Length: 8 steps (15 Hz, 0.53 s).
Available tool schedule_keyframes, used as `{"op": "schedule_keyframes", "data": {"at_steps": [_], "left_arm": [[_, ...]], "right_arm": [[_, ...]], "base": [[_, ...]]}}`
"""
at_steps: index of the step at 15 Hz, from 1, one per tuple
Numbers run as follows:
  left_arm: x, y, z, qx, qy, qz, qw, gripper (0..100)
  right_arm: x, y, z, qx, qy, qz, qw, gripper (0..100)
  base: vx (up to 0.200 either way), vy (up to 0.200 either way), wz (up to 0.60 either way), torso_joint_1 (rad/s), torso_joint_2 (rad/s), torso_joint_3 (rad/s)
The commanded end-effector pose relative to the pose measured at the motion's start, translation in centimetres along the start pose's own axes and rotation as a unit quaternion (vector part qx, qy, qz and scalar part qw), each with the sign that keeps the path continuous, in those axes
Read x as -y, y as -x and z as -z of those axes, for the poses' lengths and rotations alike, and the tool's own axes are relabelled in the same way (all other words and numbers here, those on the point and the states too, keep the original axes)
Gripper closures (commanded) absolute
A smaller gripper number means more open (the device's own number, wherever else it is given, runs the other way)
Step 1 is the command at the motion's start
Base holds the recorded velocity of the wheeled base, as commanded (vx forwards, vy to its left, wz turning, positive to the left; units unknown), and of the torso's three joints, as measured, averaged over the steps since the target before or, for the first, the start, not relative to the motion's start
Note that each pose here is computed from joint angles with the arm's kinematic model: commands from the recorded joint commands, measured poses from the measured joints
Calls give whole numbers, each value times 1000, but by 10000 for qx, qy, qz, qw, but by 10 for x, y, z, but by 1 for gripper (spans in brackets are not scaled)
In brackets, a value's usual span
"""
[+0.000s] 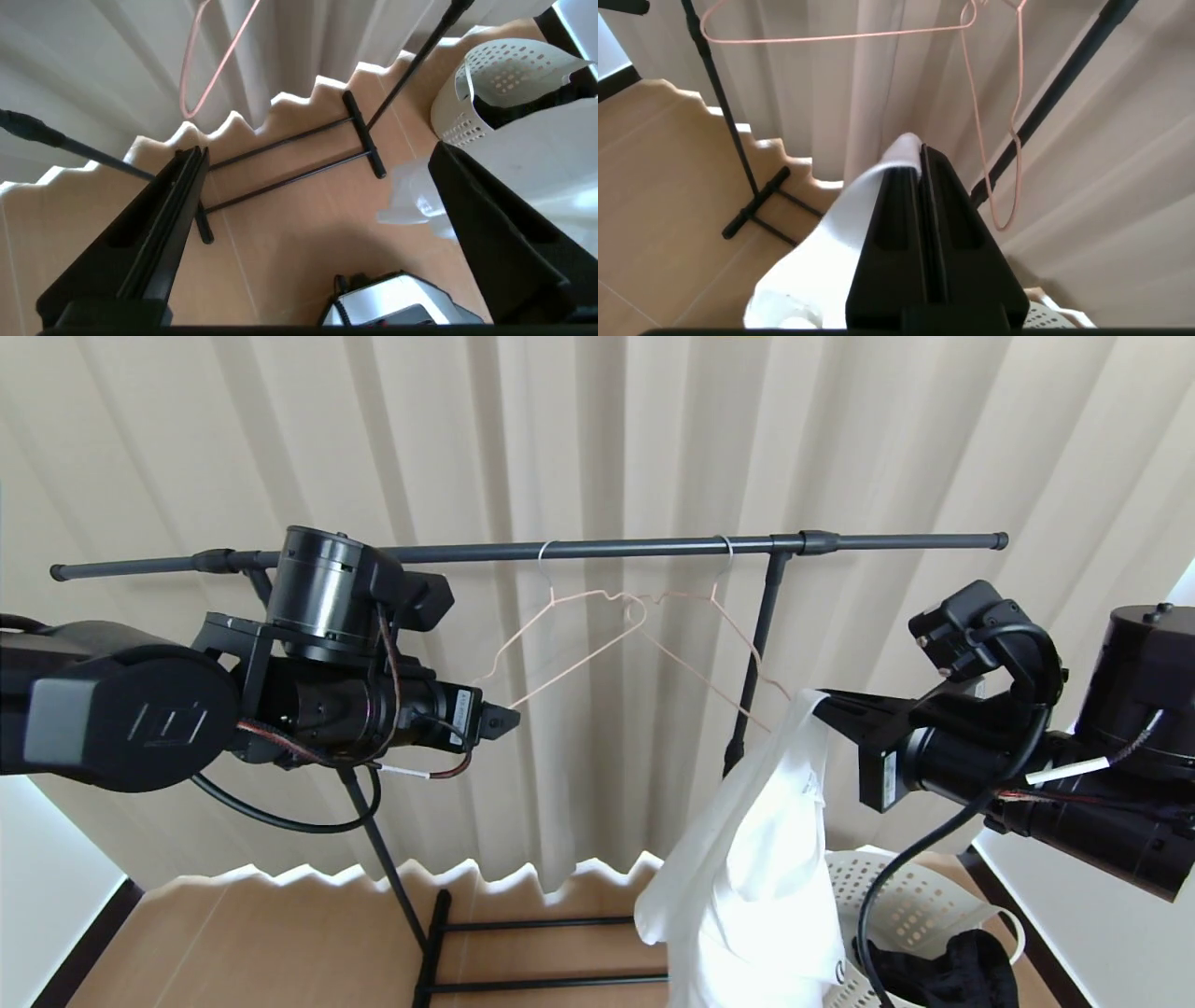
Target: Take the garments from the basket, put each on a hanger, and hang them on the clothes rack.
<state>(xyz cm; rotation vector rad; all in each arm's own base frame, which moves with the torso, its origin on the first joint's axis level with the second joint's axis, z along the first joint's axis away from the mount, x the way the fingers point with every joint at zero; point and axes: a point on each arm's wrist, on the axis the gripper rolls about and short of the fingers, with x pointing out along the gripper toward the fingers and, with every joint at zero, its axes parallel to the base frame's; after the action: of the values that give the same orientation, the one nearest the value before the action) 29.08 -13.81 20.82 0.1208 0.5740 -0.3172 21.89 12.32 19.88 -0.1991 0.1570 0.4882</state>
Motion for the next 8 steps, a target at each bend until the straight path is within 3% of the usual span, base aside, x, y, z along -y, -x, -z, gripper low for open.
{"op": "schedule_keyframes", "data": {"at_steps": [1, 3, 8], "left_arm": [[-3, -5, 2, -62, 19, -46, 10000, 0], [-5, -6, 2, -10, 57, -69, 10000, 0], [-14, -16, 0, 239, 157, -196, 9994, 0]], "right_arm": [[-1, 6, -2, 81, 55, -15, 10000, 100], [-5, 8, -1, 63, 109, -94, 9999, 100], [-23, 12, 3, 18, 190, -473, 9987, 100]], "base": [[200, 0, 0, 2, 7, -2], [200, 0, 0, -10, 2, 5], [0, 0, 0, 0, 0, 0]]}}
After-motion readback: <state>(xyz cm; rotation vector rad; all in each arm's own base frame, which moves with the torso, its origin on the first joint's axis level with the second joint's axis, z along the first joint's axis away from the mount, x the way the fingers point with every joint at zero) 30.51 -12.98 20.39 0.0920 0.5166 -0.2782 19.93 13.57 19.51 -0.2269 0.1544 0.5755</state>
